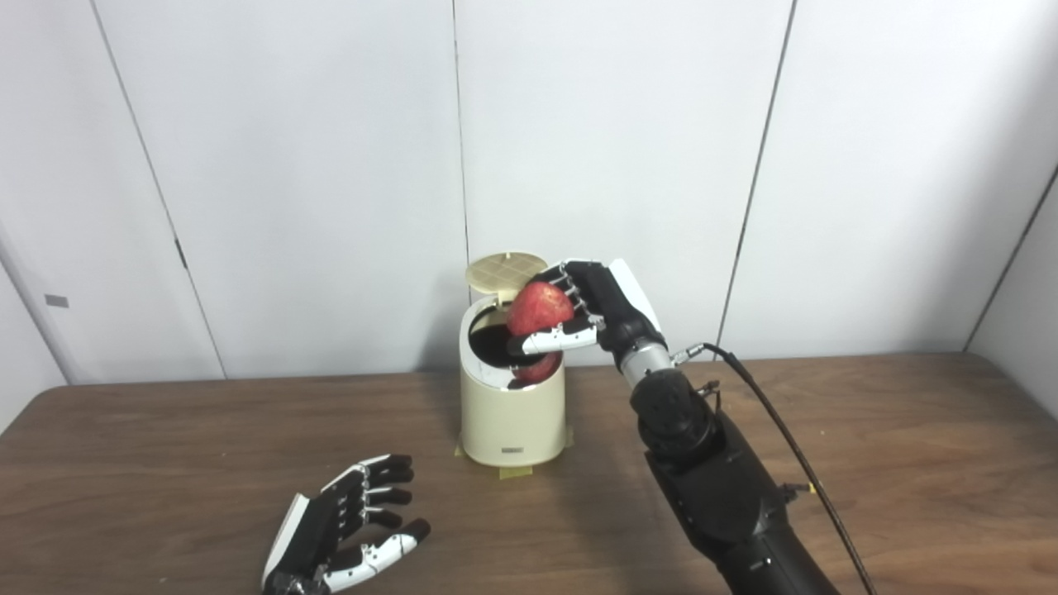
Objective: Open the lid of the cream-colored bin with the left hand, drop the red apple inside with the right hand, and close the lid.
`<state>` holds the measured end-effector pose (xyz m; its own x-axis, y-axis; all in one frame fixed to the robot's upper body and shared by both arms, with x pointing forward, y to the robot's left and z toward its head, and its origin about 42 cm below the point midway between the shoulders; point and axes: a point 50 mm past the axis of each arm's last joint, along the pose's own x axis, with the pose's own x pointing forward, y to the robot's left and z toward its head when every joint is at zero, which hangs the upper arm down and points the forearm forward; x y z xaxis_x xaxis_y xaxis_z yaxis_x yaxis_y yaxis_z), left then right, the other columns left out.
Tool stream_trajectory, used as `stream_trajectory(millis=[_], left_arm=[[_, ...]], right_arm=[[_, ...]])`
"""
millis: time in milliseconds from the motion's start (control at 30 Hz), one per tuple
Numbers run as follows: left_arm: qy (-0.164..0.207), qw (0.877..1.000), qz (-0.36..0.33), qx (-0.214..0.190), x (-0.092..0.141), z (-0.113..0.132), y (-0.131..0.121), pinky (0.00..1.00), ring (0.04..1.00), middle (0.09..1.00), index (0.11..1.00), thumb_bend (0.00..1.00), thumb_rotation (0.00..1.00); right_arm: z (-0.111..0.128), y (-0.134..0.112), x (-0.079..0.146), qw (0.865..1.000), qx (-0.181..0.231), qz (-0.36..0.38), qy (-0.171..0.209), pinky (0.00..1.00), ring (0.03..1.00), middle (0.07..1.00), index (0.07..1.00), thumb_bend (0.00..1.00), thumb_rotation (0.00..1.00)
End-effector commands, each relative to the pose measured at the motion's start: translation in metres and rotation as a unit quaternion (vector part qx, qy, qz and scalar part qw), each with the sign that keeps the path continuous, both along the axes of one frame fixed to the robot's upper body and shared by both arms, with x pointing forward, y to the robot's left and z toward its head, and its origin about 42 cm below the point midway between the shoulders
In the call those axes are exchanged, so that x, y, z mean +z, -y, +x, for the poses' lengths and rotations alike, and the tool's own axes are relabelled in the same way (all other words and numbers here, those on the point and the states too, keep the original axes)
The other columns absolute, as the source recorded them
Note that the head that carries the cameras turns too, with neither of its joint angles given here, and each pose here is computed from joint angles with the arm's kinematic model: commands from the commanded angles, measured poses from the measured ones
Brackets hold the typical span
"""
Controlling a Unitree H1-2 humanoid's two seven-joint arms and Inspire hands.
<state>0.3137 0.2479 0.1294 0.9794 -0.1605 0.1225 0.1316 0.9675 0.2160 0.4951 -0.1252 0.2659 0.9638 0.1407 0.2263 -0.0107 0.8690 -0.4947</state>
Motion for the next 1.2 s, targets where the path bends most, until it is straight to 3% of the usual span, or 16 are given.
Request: stream_trajectory(millis=[0,67,100,167,267,567,700,1067,1167], left_arm=[[0.044,0.999,-0.005,-0.004,0.022,0.009,0.005,0.63,0.71,0.764,0.775,0.65,0.1],[0.043,0.999,-0.007,-0.004,0.022,0.009,0.005,0.63,0.71,0.763,0.774,0.66,0.09],[0.042,0.999,-0.007,-0.004,0.022,0.009,0.005,0.63,0.711,0.763,0.774,0.66,0.09],[0.043,0.999,-0.004,-0.003,0.022,0.009,0.005,0.62,0.71,0.763,0.773,0.66,0.1],[0.042,0.999,-0.001,-0.004,0.022,0.009,0.005,0.63,0.713,0.762,0.772,0.66,0.1],[0.041,0.999,0.0,-0.004,0.022,0.009,0.005,0.64,0.717,0.764,0.773,0.66,0.1],[0.039,0.999,-0.003,-0.004,0.022,0.009,0.006,0.64,0.721,0.768,0.775,0.66,0.1],[0.039,0.999,-0.004,-0.005,0.022,0.008,0.006,0.63,0.716,0.766,0.771,0.66,0.08],[0.039,0.999,-0.005,-0.006,0.023,0.008,0.007,0.63,0.72,0.769,0.772,0.65,0.08]], right_arm=[[0.005,-0.013,0.029,0.999,0.025,0.004,0.044,0.45,0.454,0.469,0.518,0.52,0.0],[0.005,-0.014,0.027,0.998,0.034,0.005,0.046,0.5,0.512,0.471,0.528,0.52,0.0],[0.004,-0.015,0.026,0.998,0.038,0.006,0.045,0.52,0.564,0.483,0.611,0.55,0.0],[0.004,-0.015,0.025,0.998,0.044,0.007,0.045,0.54,0.634,0.635,0.682,0.8,0.01],[0.002,-0.015,0.025,0.998,0.045,-0.008,0.05,0.55,0.684,0.721,0.723,0.86,0.04],[-0.001,-0.013,0.026,0.998,0.05,-0.019,0.045,0.52,0.709,0.807,0.777,0.9,0.08],[-0.002,-0.011,0.025,0.998,0.05,-0.017,0.037,0.49,0.695,0.829,0.759,0.9,0.07],[-0.006,-0.007,0.024,0.998,0.055,-0.015,0.041,0.46,0.671,0.821,0.742,0.88,0.06],[-0.014,-0.001,0.022,0.997,0.053,-0.001,0.06,0.45,0.657,0.784,0.724,0.88,0.07]])
